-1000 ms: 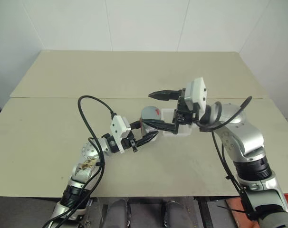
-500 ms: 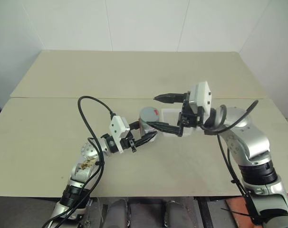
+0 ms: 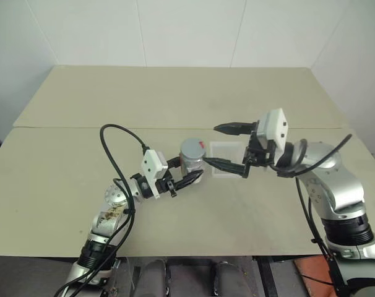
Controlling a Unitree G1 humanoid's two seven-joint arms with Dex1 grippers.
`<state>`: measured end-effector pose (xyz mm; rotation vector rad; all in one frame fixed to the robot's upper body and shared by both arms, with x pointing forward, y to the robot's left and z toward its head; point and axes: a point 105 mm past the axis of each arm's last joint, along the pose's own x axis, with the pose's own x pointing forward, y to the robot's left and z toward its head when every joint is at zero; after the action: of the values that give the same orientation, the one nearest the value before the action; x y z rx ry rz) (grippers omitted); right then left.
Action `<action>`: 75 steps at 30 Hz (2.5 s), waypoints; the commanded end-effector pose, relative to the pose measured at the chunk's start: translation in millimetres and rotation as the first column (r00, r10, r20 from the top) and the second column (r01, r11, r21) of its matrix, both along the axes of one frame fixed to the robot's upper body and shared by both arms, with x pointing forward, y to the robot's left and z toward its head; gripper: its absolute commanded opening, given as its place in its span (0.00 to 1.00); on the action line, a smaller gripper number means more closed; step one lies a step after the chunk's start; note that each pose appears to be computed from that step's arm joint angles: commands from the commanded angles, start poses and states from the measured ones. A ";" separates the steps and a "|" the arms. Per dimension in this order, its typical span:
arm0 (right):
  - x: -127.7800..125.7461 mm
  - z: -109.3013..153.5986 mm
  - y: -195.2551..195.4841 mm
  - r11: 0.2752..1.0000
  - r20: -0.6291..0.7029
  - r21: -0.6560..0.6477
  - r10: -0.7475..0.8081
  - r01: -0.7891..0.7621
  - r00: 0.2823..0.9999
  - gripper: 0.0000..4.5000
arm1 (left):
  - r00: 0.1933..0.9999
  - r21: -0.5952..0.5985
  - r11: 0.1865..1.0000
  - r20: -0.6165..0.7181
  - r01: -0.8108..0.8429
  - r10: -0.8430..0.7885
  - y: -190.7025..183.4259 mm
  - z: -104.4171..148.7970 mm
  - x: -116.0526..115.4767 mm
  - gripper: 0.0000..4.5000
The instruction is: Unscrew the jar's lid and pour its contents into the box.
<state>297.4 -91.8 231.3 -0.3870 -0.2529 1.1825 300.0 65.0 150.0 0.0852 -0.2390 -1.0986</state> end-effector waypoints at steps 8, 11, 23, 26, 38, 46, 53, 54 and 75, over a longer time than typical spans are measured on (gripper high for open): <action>-31.1 14.3 18.6 0.983 0.019 0.020 0.181 -0.181 0.983 0.99 | 0.998 -0.018 1.000 0.064 0.012 -0.011 -1.7 11.7 -2.9 0.50; -28.4 14.4 29.2 0.981 0.019 0.030 0.190 -0.191 0.982 0.99 | 0.998 -0.018 1.000 0.067 0.017 -0.015 -3.1 11.7 -3.5 0.50; -12.4 18.6 51.0 0.982 0.042 0.046 0.183 -0.185 0.982 0.99 | 0.996 -0.023 0.999 0.081 0.024 -0.022 -6.8 14.4 -5.8 0.50; -7.5 18.7 53.1 0.984 0.043 0.046 0.171 -0.173 0.984 0.99 | 0.996 -0.024 0.999 0.083 0.027 -0.025 -7.7 14.3 -6.3 0.50; 0.6 18.5 46.6 0.990 0.040 0.037 0.136 -0.137 0.990 0.99 | 0.996 -0.023 0.999 0.083 0.028 -0.026 -7.1 12.7 -7.0 0.50; 0.1 18.1 38.7 0.993 0.039 0.038 0.109 -0.111 0.993 0.99 | 0.997 -0.021 0.999 0.079 0.026 -0.025 -5.0 11.1 -4.7 0.50; -1.4 17.9 31.8 0.994 0.038 0.041 0.097 -0.098 0.995 0.99 | 0.997 -0.019 0.999 0.075 0.026 -0.024 -3.2 10.3 -4.5 0.50; -1.3 17.4 30.3 0.995 0.038 0.039 0.093 -0.095 0.995 0.99 | 0.997 -0.019 0.999 0.075 0.026 -0.024 -3.1 10.3 -4.6 0.50; 1.4 11.1 6.7 1.000 0.035 0.023 0.014 -0.015 0.999 0.99 | 0.997 -0.013 0.999 0.076 0.032 -0.030 -1.3 10.1 -4.3 0.50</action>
<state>297.6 -73.4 225.4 -0.3620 -0.2279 1.2515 299.8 64.9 148.3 0.0971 -0.2519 -1.1052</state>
